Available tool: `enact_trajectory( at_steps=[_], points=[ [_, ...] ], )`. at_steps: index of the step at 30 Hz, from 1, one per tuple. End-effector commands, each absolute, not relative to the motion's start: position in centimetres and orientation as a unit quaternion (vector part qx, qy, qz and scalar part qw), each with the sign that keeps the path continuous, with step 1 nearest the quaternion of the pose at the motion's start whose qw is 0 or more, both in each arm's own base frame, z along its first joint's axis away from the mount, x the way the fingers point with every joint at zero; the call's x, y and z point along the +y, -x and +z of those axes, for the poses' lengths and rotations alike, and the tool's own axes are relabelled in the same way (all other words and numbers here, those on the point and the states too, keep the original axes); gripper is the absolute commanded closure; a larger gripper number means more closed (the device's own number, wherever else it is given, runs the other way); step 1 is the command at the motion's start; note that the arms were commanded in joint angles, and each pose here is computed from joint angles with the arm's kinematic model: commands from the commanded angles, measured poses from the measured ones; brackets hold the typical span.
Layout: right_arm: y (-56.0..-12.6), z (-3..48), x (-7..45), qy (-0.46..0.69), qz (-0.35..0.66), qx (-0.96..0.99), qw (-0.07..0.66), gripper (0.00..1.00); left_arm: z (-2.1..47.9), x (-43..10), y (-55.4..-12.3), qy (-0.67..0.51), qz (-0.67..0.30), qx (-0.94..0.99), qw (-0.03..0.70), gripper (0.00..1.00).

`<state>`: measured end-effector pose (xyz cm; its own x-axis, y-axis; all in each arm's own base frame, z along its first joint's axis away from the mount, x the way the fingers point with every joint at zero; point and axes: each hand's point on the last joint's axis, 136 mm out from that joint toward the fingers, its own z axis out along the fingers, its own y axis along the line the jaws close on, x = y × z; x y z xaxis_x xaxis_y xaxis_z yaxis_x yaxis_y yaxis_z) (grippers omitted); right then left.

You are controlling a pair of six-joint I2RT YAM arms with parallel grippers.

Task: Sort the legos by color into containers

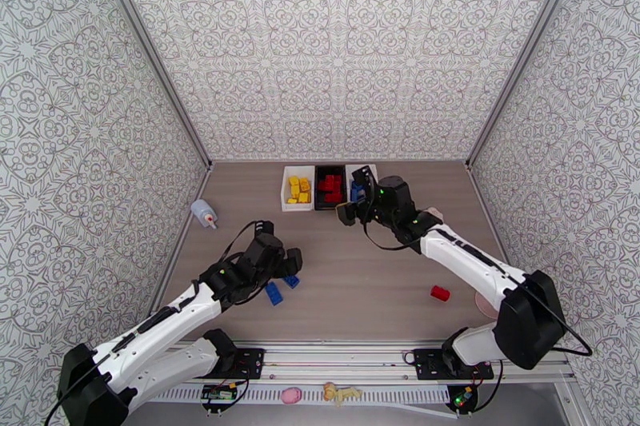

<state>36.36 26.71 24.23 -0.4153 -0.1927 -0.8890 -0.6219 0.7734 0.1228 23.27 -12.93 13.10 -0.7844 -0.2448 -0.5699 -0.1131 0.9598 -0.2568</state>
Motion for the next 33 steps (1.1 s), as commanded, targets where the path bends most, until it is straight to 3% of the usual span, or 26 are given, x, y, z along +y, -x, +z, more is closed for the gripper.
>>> enact_trajectory(
  at_steps=[1,7,18,24,33],
  points=[
    [-33.7,23.5,27.5,0.309,0.225,0.798,0.466,0.01,11.0,-9.9,-20.5,0.172,-0.064,0.946,0.266,0.0],
    [-31.6,22.3,28.0,0.334,0.227,0.796,0.451,0.0,8.3,-9.8,-18.7,0.2,-0.076,0.951,0.223,0.0],
    [-31.9,22.1,28.0,0.325,0.226,0.803,0.446,0.0,4.7,-10.3,-18.5,0.215,-0.067,0.96,0.169,0.0],
    [-31.9,21.7,27.7,0.32,0.221,0.808,0.444,0.01,3.5,-9.8,-19.0,0.218,-0.065,0.961,0.157,0.07],
    [-31.5,21.5,27.8,0.321,0.229,0.806,0.441,0.0,2.3,-9.9,-19.4,0.214,-0.064,0.965,0.137,0.26]
  ],
)
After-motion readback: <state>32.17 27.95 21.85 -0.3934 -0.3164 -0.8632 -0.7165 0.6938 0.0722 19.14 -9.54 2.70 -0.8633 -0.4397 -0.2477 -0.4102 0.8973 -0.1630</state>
